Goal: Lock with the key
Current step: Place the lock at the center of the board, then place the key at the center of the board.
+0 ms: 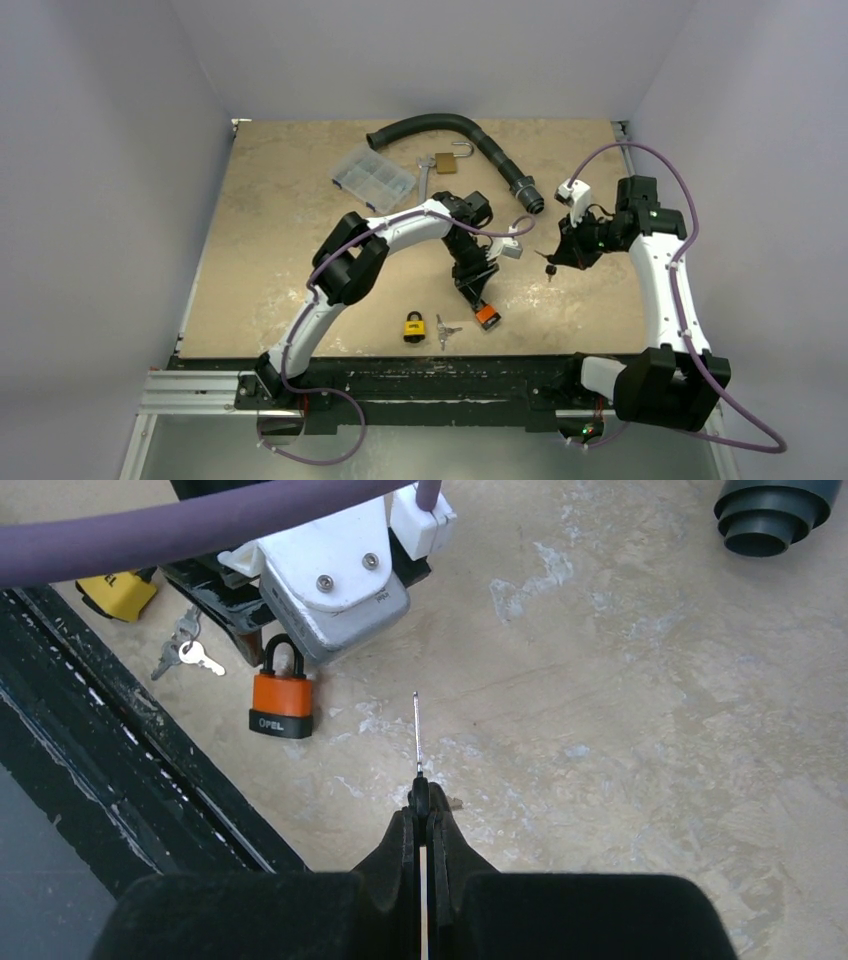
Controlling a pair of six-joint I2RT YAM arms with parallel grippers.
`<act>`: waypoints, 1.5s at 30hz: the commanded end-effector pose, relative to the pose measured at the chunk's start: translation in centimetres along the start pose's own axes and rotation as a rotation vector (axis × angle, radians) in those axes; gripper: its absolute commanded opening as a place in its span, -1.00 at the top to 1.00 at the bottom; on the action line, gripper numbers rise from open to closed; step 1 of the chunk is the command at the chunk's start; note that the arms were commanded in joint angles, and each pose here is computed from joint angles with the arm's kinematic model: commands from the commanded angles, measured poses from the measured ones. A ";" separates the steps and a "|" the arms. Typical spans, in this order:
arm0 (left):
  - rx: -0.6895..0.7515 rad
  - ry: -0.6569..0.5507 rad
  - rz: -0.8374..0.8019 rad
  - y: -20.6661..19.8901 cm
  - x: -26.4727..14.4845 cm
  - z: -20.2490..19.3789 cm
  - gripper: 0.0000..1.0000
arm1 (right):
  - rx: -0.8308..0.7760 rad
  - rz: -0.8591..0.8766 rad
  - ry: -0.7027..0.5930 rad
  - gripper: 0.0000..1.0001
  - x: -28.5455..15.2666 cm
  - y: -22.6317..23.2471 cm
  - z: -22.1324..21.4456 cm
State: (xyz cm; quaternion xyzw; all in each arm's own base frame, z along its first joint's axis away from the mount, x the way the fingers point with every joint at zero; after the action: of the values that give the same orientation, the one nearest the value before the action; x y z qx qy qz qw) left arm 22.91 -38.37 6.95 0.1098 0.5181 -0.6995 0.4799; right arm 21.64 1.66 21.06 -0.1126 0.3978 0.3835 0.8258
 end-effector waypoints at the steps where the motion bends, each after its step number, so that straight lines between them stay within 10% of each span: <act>1: 0.046 -0.084 -0.026 -0.8 -2.2 2.0 0.15 | -0.024 0.023 -0.032 1.00 0.2 -0.1 0.5; 12: 0.023 -0.377 0.100 -3.3 -13.9 4.1 -0.88 | -0.013 0.127 -0.040 1.00 3.2 0.4 0.4; 23: 0.085 -0.554 0.346 -8.9 -21.9 1.5 -0.99 | -0.119 0.269 0.156 1.00 7.6 2.1 -1.3; 45: 0.092 -0.590 0.345 -9.6 -21.7 0.9 -1.00 | -0.093 0.438 0.324 1.00 12.9 2.8 -3.1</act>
State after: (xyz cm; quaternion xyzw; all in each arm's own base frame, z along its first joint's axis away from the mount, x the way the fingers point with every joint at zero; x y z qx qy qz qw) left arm 26.44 -26.76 26.52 0.0170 0.3164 -0.6274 0.7113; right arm 21.15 8.21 9.04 -0.1260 0.5514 0.5546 0.6104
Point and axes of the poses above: each gripper's point midway between its finger pads, its own x axis out along the fingers, its own y axis along the line the jaws close on, z = x × y, the point moved 5 cm from there along -x, back along the fingers, and after that the axes turned 4 degrees about -x, right-handed, at the moved point
